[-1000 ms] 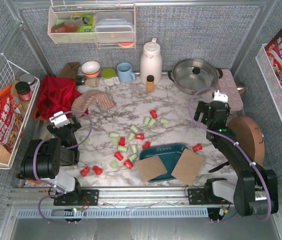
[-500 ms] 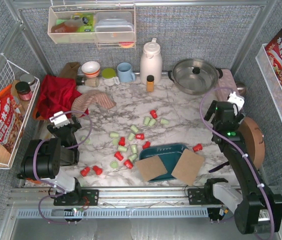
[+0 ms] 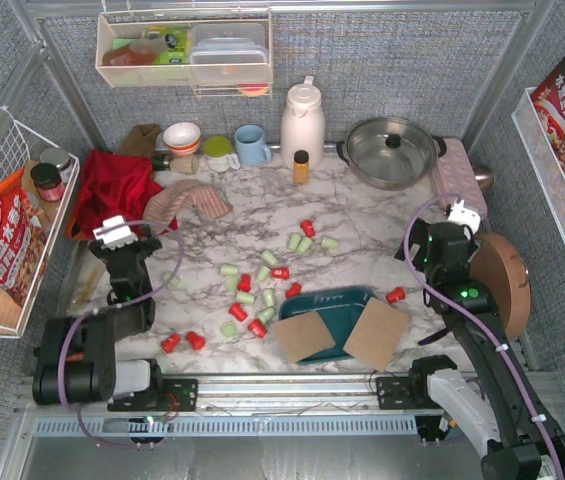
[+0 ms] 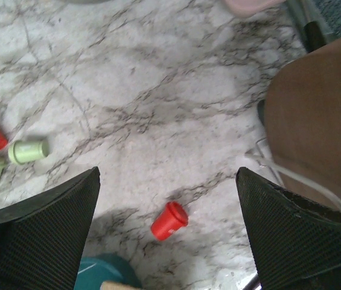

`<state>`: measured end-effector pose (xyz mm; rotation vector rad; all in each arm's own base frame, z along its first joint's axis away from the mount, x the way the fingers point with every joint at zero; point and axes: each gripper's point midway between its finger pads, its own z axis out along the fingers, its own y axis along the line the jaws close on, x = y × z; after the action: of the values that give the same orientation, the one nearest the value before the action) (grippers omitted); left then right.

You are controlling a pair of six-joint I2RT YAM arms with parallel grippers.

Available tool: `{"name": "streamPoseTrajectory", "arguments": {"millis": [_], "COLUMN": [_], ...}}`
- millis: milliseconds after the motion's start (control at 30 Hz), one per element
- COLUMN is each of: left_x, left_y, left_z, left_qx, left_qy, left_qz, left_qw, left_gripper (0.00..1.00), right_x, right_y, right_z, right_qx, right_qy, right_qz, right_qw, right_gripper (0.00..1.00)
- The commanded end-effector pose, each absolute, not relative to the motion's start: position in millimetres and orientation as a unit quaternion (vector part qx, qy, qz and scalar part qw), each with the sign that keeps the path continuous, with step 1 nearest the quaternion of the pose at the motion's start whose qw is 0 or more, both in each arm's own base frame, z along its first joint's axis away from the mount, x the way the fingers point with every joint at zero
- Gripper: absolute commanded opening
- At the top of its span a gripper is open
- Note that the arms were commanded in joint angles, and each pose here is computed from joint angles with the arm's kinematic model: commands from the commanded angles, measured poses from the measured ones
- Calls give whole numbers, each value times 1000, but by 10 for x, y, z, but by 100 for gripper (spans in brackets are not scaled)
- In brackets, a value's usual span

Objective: Mix the coffee capsules in the storage basket

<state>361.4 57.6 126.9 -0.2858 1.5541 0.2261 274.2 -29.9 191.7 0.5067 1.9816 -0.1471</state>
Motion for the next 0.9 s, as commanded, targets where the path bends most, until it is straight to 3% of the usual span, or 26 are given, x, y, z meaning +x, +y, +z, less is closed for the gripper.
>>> {"name": "streamPoseTrajectory", "arguments": {"millis": [0, 133, 333, 433, 700, 867], "left_x": [3611, 3596, 3582, 3606, 3338, 2980], "left_y": [547, 601, 317, 25, -807, -1418], "left_z": [1426, 1600, 1684, 1861, 1813, 1554], "left_qx": [-185, -293, -389, -343, -231, -142], "left_qy": [727, 732, 726, 747, 828, 862], "left_qz": [67, 39, -82, -142, -130, -166], "left_qw": [658, 614, 561, 552, 494, 457], "left_gripper": [99, 99, 99, 99, 99, 86], "right_x": [2766, 2813, 2795, 2756, 2755, 2776], "right_y": [-125, 144, 420, 454, 560, 701], "right_z": [1936, 1974, 2065, 2078, 2039, 2029], "right_qx": [212, 184, 129, 119, 102, 71], "right_qy": [824, 820, 822, 821, 823, 826], "right_qz": [-23, 24, 31, 31, 39, 43], "right_qw": [525, 541, 553, 557, 557, 557], "right_gripper": [99, 99, 99, 99, 99, 99]}}
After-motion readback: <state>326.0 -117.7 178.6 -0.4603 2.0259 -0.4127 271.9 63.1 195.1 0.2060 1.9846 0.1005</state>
